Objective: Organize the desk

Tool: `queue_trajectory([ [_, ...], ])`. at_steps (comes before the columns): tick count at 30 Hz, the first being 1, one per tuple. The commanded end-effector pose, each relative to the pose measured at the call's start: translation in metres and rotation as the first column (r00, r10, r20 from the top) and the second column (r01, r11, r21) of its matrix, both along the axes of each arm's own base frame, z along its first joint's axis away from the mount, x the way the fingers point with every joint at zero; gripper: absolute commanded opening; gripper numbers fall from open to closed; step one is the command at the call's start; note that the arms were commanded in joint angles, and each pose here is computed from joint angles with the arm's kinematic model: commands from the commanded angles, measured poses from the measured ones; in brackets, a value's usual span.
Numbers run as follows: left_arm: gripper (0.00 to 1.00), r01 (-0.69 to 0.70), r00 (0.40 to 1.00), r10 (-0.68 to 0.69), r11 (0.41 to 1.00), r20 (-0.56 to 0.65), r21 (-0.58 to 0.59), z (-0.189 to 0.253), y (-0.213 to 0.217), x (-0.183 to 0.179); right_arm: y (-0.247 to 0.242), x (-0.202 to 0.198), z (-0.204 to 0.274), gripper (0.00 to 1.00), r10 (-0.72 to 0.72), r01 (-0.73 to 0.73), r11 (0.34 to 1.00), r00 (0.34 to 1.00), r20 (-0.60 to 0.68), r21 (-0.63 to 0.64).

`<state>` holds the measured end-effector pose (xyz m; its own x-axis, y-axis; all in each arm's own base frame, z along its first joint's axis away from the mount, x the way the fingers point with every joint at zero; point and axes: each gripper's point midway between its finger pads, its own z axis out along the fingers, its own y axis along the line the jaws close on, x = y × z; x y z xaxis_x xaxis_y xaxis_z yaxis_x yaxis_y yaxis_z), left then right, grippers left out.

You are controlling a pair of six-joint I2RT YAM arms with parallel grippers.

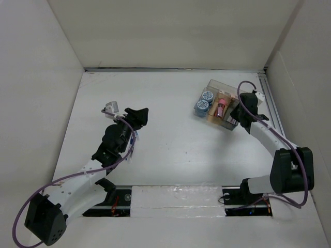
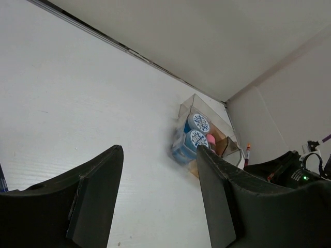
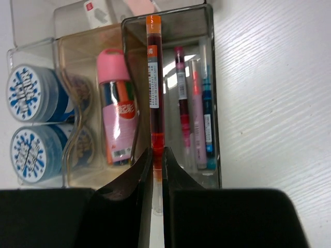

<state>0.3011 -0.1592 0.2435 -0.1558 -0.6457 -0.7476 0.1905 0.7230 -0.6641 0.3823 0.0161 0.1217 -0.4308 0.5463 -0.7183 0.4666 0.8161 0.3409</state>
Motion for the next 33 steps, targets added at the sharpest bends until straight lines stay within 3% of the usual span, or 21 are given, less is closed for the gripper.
queue_trajectory([
  [1, 0.55, 0.017, 0.996, -0.014, 0.999, 0.086, -0.029, 0.03, -0.002, -0.001, -0.001, 0.026, 0.018, 0.0, 0.006, -0.008, 0.999, 0.997, 0.079, 0.031],
  [5, 0.55, 0.02, 0.996, -0.017, 0.999, 0.088, -0.029, 0.032, -0.003, -0.002, -0.009, 0.033, 0.01, 0.0, -0.018, 0.015, 0.999, 0.998, 0.06, 0.036],
  [8, 0.55, 0.012, 0.996, -0.01, 0.999, 0.086, -0.03, 0.03, -0.002, -0.001, -0.012, 0.038, 0.009, 0.08, -0.029, 0.027, 0.999, 0.997, 0.067, 0.043],
  [12, 0.55, 0.021, 0.997, -0.019, 0.999, 0.08, -0.024, 0.028, -0.004, 0.0, -0.005, 0.04, 0.02, 0.48, -0.021, 0.019, 0.999, 0.996, 0.087, 0.028],
  [15, 0.55, 0.002, 0.997, 0.001, 1.0, 0.082, -0.031, 0.028, 0.0, 0.0, 0.012, 0.035, 0.04, 0.61, 0.011, -0.01, 1.0, 0.991, 0.133, -0.011],
  [17, 0.55, -0.015, 0.996, 0.02, 0.999, 0.091, -0.052, 0.033, 0.005, -0.003, 0.035, 0.031, 0.052, 0.59, 0.071, -0.07, 0.998, 0.984, 0.162, -0.01],
  [19, 0.54, -0.061, 0.992, 0.072, 0.993, 0.107, -0.104, 0.037, 0.018, -0.008, 0.09, 0.021, 0.049, 0.44, 0.213, -0.216, 0.976, 0.962, 0.168, -0.003],
  [20, 0.53, -0.083, 0.989, 0.097, 0.989, 0.114, -0.126, 0.039, 0.024, -0.01, 0.108, 0.018, 0.045, 0.34, 0.251, -0.253, 0.967, 0.954, 0.163, -0.007],
  [21, 0.52, -0.106, 0.987, 0.121, 0.985, 0.109, -0.139, 0.032, 0.031, -0.013, 0.13, 0.015, 0.041, 0.12, 0.302, -0.305, 0.952, 0.941, 0.155, -0.004],
  [23, 0.47, -0.142, 0.974, 0.175, 0.966, 0.141, -0.216, 0.045, 0.047, -0.024, 0.193, 0.002, 0.039, 0.01, 0.441, -0.445, 0.895, 0.886, 0.144, -0.005],
  [24, 0.45, -0.152, 0.972, 0.188, 0.962, 0.143, -0.226, 0.04, 0.052, -0.027, 0.215, -0.001, 0.02, 0.0, 0.487, -0.487, 0.873, 0.869, 0.086, -0.014],
  [25, 0.43, -0.165, 0.962, 0.215, 0.949, 0.169, -0.268, 0.05, 0.061, -0.034, 0.237, 0.0, 0.029, 0.0, 0.513, -0.513, 0.858, 0.854, 0.084, -0.025],
  [27, 0.26, -0.173, 0.956, 0.234, 0.938, 0.179, -0.301, 0.053, 0.067, -0.038, 0.294, -0.022, 0.006, 0.0, 0.626, -0.624, 0.779, 0.78, 0.008, -0.056],
  [29, 0.07, -0.192, 0.95, 0.257, 0.928, 0.175, -0.32, 0.056, 0.075, -0.043, 0.353, -0.035, 0.026, 0.0, 0.709, -0.705, 0.705, 0.704, 0.051, -0.079],
  [31, 0.01, -0.193, 0.947, 0.265, 0.92, 0.18, -0.34, 0.062, 0.078, -0.047, 0.383, -0.044, -0.001, 0.0, 0.754, -0.752, 0.651, 0.656, -0.03, -0.102],
  [32, 0.01, -0.19, 0.947, 0.263, 0.919, 0.181, -0.345, 0.064, 0.079, -0.048, 0.407, -0.039, 0.021, 0.0, 0.772, -0.767, 0.633, 0.636, 0.013, -0.103],
  [33, 0.01, -0.186, 0.945, 0.266, 0.916, 0.189, -0.357, 0.071, 0.08, -0.049, 0.42, -0.049, 0.013, 0.0, 0.791, -0.788, 0.606, 0.611, -0.025, -0.108],
])
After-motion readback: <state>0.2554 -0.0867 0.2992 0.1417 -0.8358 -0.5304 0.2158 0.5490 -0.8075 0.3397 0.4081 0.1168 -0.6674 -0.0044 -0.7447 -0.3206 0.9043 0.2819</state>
